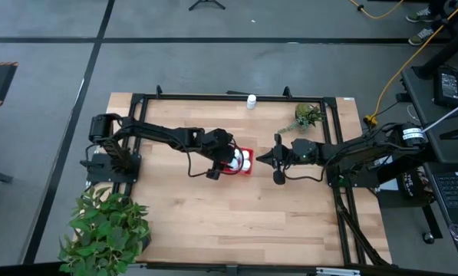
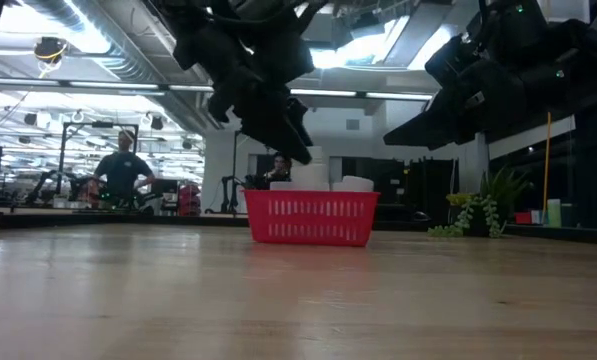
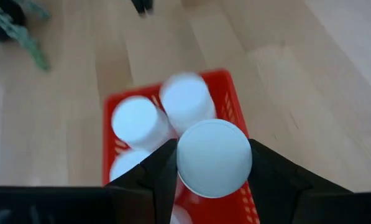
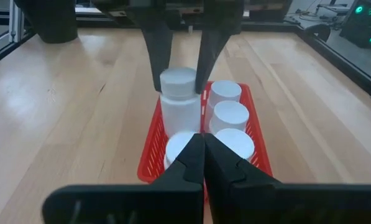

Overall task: Pick and place pill bottles into a basket
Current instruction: Put the white pill bottle into the red basket

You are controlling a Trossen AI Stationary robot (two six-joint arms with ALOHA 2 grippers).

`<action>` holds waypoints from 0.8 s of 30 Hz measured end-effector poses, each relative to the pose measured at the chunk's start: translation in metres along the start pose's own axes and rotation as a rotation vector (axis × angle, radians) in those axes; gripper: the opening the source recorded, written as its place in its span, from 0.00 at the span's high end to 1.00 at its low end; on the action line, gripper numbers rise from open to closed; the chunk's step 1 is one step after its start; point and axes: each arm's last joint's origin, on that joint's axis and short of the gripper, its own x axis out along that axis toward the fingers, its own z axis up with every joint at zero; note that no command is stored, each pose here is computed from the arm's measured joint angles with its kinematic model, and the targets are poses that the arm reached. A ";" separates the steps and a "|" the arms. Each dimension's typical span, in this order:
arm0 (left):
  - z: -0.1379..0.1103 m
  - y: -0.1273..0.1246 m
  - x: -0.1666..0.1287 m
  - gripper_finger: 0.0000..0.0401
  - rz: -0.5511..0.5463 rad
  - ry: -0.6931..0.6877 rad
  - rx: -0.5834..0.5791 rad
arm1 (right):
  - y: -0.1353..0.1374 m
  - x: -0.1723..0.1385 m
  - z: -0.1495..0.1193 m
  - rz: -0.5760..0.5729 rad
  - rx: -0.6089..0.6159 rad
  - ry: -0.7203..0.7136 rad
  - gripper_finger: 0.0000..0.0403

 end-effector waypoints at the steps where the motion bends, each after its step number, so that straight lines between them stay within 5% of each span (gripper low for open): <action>1: -0.001 0.000 0.000 0.61 -0.003 0.006 -0.001 | 0.000 0.000 0.000 0.000 0.000 -0.001 0.99; 24: -0.010 -0.002 0.015 0.61 -0.020 0.052 -0.024 | 0.000 0.000 0.000 0.000 0.002 0.001 0.99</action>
